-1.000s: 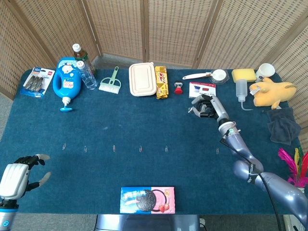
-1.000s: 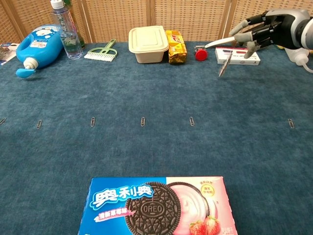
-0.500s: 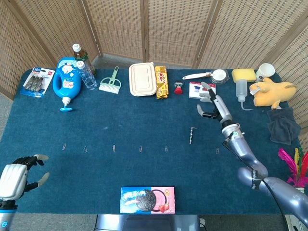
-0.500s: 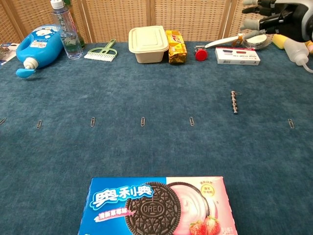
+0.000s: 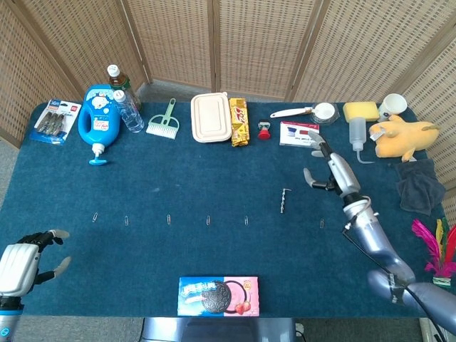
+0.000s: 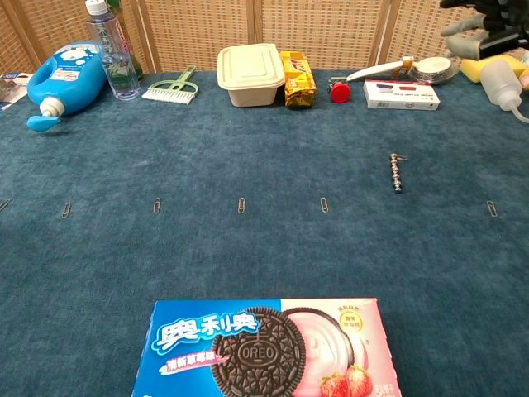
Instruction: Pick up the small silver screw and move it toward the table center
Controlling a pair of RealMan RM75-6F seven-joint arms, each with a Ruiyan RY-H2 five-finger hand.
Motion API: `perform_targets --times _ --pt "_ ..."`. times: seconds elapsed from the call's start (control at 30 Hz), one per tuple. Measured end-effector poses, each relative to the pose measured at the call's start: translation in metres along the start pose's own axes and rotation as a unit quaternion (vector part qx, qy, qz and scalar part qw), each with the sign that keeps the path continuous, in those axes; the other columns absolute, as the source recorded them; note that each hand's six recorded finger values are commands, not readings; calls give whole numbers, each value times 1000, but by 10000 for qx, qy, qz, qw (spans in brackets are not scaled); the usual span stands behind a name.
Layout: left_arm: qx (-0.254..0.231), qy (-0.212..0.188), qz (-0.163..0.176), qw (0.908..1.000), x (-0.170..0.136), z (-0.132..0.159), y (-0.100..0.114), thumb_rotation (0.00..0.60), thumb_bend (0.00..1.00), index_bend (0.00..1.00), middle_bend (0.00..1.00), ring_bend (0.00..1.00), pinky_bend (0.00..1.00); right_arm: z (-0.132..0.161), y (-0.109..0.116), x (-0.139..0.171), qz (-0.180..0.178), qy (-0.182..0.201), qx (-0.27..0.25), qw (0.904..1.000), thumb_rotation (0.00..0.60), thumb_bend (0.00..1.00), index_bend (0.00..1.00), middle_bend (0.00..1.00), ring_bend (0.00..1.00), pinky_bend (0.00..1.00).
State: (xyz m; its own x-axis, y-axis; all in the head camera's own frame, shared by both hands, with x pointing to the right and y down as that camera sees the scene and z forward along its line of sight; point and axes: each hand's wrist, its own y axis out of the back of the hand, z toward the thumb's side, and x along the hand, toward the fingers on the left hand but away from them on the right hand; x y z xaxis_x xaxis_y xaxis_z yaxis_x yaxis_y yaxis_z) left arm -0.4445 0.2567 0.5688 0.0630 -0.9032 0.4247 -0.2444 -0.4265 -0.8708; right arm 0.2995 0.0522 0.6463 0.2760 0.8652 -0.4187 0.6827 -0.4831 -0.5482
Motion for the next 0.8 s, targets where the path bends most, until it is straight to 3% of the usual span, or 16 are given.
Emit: perform_targets --times 0.17,0.4,0.7,0.8 --pt "-10 99 -42 9999 -4 -6 -1 600 418 341 456 422 419 -5 3 24 -11 -40 972 9953 600 503 0 91 127 178" --pt "-107 42 45 9999 -9 -3 -2 600 417 340 453 418 416 -17 11 76 -172 -484 2272 9725 600 503 0 91 124 162" --pt "-33 160 -173 9997 -21 0 -9 600 417 308 422 386 396 -35 28 150 -423 -1346 3175 9377 600 503 0 89 118 163" --pt "-2 196 -117 9997 -27 1 -6 600 417 308 422 386 396 -41 32 172 -441 -1602 3207 9325 600 504 0 89 116 162"
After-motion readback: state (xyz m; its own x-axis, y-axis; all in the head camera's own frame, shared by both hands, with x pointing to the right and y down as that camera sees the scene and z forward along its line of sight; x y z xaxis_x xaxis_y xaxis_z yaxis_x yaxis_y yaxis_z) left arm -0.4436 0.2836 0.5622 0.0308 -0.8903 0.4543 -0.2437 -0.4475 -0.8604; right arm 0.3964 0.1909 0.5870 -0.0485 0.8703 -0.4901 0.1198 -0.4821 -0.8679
